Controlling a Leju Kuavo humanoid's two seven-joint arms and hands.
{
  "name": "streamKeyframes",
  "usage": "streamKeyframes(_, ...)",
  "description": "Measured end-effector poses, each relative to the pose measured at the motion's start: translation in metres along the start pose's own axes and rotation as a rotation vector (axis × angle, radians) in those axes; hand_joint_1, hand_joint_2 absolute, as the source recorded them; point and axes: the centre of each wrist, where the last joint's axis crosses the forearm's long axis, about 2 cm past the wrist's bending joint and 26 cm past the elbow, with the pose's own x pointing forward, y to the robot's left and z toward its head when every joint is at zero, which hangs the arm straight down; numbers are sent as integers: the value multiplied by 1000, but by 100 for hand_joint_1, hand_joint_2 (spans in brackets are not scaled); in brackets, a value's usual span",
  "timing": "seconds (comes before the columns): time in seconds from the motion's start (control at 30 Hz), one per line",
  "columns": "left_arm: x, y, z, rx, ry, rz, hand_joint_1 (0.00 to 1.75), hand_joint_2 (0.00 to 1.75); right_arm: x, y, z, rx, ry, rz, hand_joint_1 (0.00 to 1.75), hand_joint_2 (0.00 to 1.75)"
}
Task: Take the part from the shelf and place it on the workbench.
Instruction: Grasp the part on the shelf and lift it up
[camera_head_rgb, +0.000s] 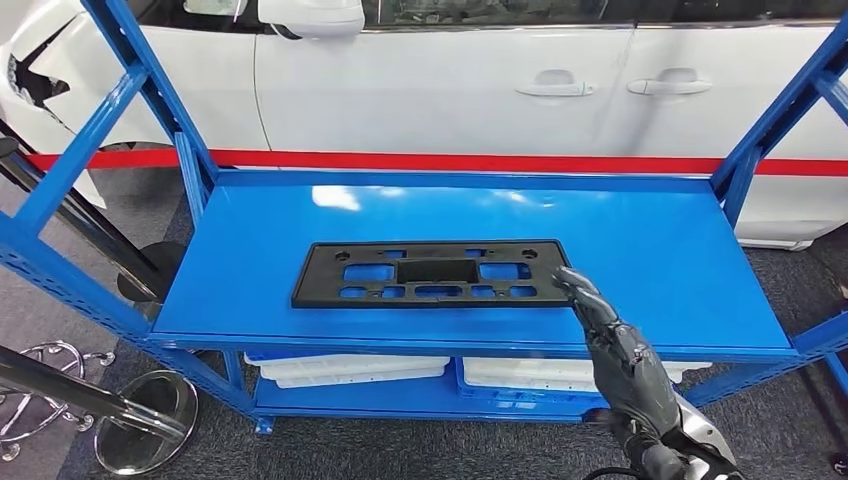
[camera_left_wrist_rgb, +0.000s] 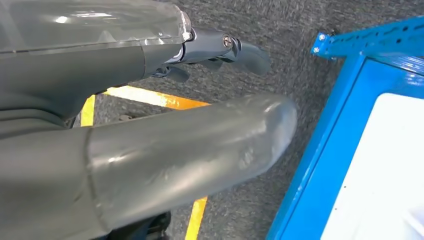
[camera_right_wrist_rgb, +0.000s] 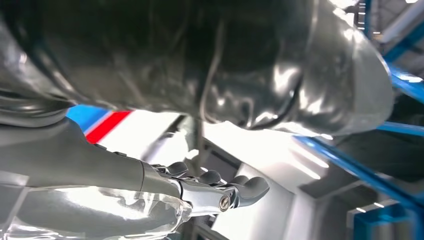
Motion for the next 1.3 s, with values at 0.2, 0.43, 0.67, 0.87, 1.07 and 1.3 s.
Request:
streamKeyframes(0.2, 2, -3, -2, -20, 1, -22, 0, 0, -22, 7, 0, 75, 190, 14, 0, 0)
streamKeyframes(0.43, 7, -7, -5, -38, -6, -36, 0, 0, -59, 36, -19, 175, 284, -26, 0, 0)
streamKeyframes(0.67, 5, -5, -4, -36, -2, -38, 0, 0, -67, 44, -23, 204, 295, -50, 0, 44)
streamKeyframes(0.87, 5, -6, -4, -39, 1, -42, 0, 0, -72, 47, -26, 242, 323, 7, 0, 175)
streamKeyframes(1.07, 6, -7, -4, -47, 1, -56, 0, 0, -86, 65, -36, 345, 345, 201, 0, 175)
streamKeyframes(1.3, 6, -7, -5, -1, 90, -116, 0, 0, -92, 103, -50, 357, 263, 690, 0, 175)
